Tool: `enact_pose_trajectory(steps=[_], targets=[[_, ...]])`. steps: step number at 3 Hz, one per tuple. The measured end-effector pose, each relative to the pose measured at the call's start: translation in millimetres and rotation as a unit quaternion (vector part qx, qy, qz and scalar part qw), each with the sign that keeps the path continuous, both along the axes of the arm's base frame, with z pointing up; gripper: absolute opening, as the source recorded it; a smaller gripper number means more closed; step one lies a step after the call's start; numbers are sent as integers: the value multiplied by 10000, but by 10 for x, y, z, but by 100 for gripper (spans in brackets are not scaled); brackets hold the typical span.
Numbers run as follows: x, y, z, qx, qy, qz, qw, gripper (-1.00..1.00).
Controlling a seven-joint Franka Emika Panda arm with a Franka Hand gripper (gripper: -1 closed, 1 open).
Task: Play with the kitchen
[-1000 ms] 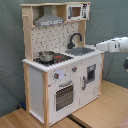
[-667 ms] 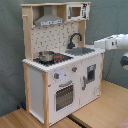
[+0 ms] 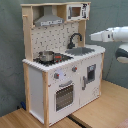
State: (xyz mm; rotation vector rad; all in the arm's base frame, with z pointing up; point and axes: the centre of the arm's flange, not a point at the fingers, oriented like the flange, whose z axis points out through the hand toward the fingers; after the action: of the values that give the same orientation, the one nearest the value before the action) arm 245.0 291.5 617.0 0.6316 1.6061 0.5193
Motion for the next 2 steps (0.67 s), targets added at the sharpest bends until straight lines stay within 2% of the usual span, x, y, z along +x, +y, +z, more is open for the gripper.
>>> enact_pose_trajectory(steps=[2], targets=[[455,-224,260,-26,-25,15,10000,100]])
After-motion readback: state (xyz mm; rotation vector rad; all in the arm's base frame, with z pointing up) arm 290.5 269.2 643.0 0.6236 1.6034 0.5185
